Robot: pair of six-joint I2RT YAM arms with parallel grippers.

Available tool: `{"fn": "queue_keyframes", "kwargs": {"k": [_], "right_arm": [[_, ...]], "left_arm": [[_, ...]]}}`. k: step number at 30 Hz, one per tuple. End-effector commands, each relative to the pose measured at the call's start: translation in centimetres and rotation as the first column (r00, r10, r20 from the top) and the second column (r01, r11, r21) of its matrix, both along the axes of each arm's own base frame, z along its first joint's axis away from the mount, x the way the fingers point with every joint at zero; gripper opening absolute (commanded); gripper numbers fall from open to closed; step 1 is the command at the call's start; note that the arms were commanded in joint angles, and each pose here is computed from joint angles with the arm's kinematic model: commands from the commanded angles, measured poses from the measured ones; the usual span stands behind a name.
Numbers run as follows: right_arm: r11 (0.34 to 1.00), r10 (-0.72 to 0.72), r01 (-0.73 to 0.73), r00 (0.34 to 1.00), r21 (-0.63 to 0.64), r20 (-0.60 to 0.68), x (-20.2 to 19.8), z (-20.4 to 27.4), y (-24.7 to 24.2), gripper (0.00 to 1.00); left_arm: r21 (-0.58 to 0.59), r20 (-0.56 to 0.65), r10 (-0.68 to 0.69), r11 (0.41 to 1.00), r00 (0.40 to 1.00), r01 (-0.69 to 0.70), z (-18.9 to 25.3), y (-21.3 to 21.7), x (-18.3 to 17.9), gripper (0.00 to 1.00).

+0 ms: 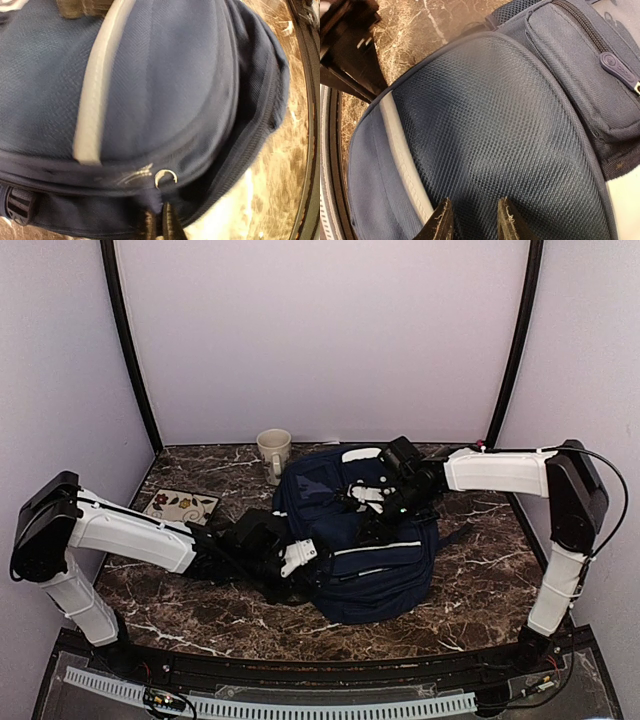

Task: Pack the student bag
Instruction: Zip the upper front pocket of the bag in the student bag.

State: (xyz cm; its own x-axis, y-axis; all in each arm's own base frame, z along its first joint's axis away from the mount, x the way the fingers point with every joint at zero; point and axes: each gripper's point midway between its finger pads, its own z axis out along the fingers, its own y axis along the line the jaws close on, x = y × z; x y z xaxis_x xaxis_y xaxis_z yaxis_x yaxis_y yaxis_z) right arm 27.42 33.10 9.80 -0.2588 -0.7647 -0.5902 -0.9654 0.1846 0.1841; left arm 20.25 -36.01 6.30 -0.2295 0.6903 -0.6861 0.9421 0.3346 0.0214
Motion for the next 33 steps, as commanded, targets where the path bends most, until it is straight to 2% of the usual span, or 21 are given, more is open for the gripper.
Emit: {"fn": "queue_keyframes", "kwargs": {"k": [1, 6, 13, 26, 31, 33], "right_arm": [[0.999, -0.010, 0.009, 0.999, -0.045, -0.032, -0.1, -2.3, -0.3, 0.32], [0.999, -0.011, 0.009, 0.999, -0.049, -0.043, -0.2, -2.6, -0.2, 0.31], [0.999, -0.013, 0.010, 0.999, -0.053, -0.048, -0.1, -2.9, -0.2, 0.31], [0.998, -0.026, 0.022, 0.998, -0.060, -0.054, 0.2, -2.9, -0.6, 0.31], [0.995, -0.102, 0.103, 0.993, 0.007, -0.063, 2.2, 0.6, -2.6, 0.31], [0.990, -0.137, 0.138, 0.990, 0.038, -0.038, 2.8, 2.8, -3.9, 0.31]], "left_arm": [[-0.004, -0.087, -0.085, 0.996, 0.993, 0.085, 1.0, -1.8, -4.1, 0.00], [-0.037, -0.136, -0.151, 0.988, 0.979, 0.147, 1.0, -4.0, -6.8, 0.00], [-0.126, -0.121, -0.224, 0.970, 0.967, 0.209, 1.7, -8.3, -8.6, 0.00], [-0.293, 0.011, -0.204, 0.935, 0.979, 0.198, 4.3, -17.0, -4.9, 0.00], [-0.341, 0.016, -0.198, 0.920, 0.980, 0.192, 4.5, -19.0, -4.3, 0.00], [-0.367, 0.017, -0.204, 0.909, 0.979, 0.196, 5.2, -19.1, -4.5, 0.08]]}}
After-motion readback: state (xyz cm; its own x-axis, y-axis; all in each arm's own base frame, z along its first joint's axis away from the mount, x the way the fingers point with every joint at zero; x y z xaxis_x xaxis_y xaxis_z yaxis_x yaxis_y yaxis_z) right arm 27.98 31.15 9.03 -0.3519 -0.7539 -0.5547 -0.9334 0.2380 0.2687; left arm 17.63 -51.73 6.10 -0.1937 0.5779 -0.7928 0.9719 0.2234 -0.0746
